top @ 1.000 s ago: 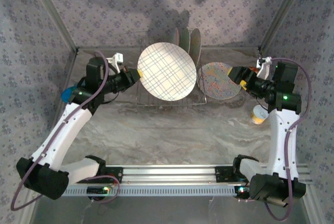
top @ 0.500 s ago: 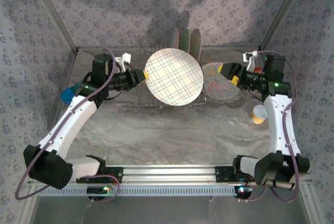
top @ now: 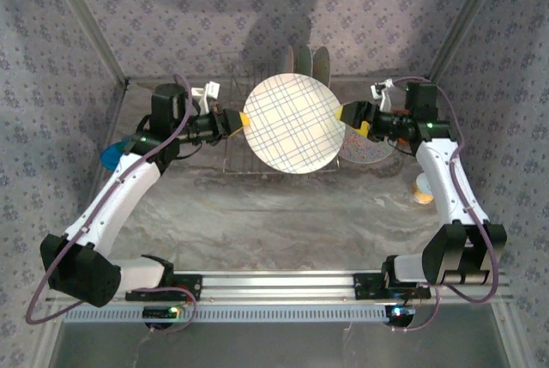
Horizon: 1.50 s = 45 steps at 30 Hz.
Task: Load the plates into the dish rack
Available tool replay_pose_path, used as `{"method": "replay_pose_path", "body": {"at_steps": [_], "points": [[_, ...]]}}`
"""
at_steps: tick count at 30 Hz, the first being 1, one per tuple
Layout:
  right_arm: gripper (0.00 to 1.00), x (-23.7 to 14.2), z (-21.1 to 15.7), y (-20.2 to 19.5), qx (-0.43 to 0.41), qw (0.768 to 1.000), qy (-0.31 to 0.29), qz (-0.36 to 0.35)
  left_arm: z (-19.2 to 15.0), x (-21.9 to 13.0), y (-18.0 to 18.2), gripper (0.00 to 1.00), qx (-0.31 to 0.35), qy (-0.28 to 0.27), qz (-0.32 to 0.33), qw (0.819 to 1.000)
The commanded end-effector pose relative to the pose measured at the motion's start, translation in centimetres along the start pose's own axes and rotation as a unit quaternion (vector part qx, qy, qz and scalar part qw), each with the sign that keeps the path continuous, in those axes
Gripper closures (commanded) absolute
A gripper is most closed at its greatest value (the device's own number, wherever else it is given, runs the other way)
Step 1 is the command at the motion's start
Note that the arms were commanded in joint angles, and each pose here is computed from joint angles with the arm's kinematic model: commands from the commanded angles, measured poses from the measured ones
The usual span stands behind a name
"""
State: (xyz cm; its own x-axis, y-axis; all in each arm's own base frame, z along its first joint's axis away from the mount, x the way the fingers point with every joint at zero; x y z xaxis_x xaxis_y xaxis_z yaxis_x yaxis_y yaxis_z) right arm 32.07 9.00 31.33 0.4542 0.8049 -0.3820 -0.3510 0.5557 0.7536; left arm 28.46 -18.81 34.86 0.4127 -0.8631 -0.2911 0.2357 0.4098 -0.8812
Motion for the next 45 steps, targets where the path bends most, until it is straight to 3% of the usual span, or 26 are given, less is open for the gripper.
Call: {"method": "replay_pose_path", "body": {"at_steps": [1, 20, 31, 36, 43, 45], "points": [[0.15, 0.9, 0.7, 0.8, -0.01, 1.0, -0.004, 0.016, 1.0, -0.8, -2.8, 1.0, 0.038, -0.017, -0.05, 0.998], [0.6, 1.2, 1.0, 1.2, 0.007, 0.998, -0.015, 0.061, 1.2, 0.2, -1.4, 1.0, 0.018, -0.016, -0.045, 0.999], [0.8, 1.2, 0.8, 1.7, 0.011, 0.997, -0.006, 0.078, 1.3, 0.7, -0.9, 1.0, 0.014, -0.013, -0.041, 0.999], [1.0, 1.1, 0.8, 2.0, 0.01, 0.997, -0.005, 0.081, 1.4, 0.8, -0.8, 1.0, 0.014, -0.013, -0.039, 0.999], [1.0, 0.9, 0.9, 2.4, 0.009, 0.997, -0.007, 0.082, 1.3, 0.9, -0.4, 1.0, 0.014, -0.012, -0.03, 0.999], [1.0, 0.8, 0.9, 2.5, 0.008, 0.997, -0.008, 0.08, 1.3, 0.8, -0.4, 0.93, 0.016, -0.013, -0.027, 0.999]]}}
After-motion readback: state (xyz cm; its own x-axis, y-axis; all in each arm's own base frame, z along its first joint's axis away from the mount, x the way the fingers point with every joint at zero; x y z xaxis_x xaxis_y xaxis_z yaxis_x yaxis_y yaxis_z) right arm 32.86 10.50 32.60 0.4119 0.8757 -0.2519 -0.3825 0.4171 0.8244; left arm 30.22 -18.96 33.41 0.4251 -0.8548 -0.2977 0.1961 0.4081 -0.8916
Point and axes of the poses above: each hand's point on the last joint's axis, 136 mm out from that joint toward the fingers, its own x axis out along the fingers, its own y axis along the line the jaws close on, z = x × y, the point moved 6 cm from there along -x, back along the fingers, and after that the axes turned 3 degrees about -x, right-handed, at the moved point
